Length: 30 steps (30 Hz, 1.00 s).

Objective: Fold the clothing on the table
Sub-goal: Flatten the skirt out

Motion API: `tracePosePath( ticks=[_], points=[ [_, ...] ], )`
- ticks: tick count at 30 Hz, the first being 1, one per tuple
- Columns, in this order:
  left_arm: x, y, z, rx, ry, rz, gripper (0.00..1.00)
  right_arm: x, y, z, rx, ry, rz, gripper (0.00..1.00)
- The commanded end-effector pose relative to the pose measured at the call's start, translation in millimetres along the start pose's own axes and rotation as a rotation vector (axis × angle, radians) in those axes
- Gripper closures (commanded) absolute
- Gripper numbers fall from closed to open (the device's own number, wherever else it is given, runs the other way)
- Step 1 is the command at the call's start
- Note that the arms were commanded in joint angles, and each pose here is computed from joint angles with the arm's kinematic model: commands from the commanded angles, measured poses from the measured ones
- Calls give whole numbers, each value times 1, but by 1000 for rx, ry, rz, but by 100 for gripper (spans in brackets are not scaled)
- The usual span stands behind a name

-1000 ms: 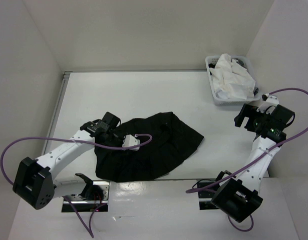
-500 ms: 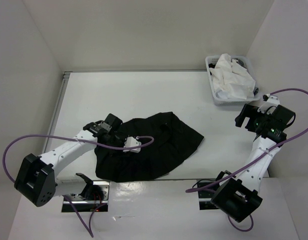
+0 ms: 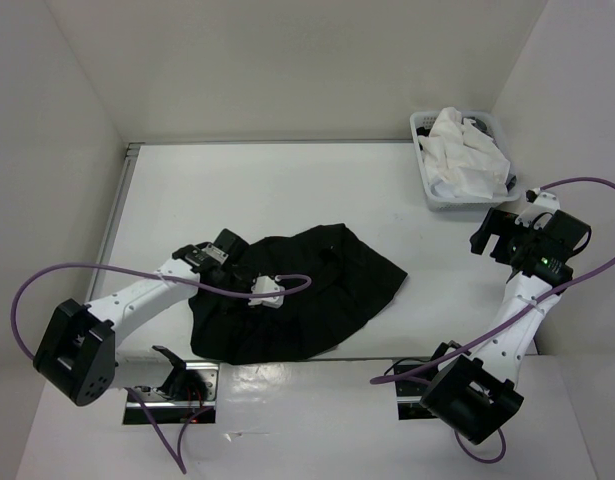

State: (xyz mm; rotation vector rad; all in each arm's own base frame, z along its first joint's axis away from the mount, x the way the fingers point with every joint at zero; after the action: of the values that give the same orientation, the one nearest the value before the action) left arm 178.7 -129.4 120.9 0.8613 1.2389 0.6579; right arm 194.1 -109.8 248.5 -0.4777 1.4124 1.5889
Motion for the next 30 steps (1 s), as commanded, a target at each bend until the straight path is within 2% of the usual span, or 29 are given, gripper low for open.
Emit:
tracePosePath(
  ticks=[1,7,12,16,23,30],
  points=[
    [-7,-3,3,4,-26,-50,56,-10,2,-1,10,13,-54,2],
    [-6,-6,5,12,-21,-46,68,-10,2,-1,10,13,-54,2],
    [-9,-4,11,-9,-6,-46,87,-10,2,-1,10,13,-54,2],
    [-19,8,28,-87,34,-34,97,-10,2,-1,10,13,-54,2],
    [-40,53,65,-284,133,-69,97,-10,2,-1,10,13,-54,2],
    [-33,86,88,-492,278,-70,98,-11,4,0,10,17,-62,2]
  ],
)
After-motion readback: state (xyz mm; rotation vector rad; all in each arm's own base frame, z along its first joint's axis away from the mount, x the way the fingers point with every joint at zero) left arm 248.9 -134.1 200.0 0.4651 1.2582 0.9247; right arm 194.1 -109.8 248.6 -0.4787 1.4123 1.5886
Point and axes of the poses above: each gripper's point midway between its finger pads, its own y axis back along the fingers, its own z axis along the line the jaws close on, x = y × z, the point moved 7 cm from there along y, back along the fingers, and after that the axes turned 8 degrees about -y, right-handed, at the moved point
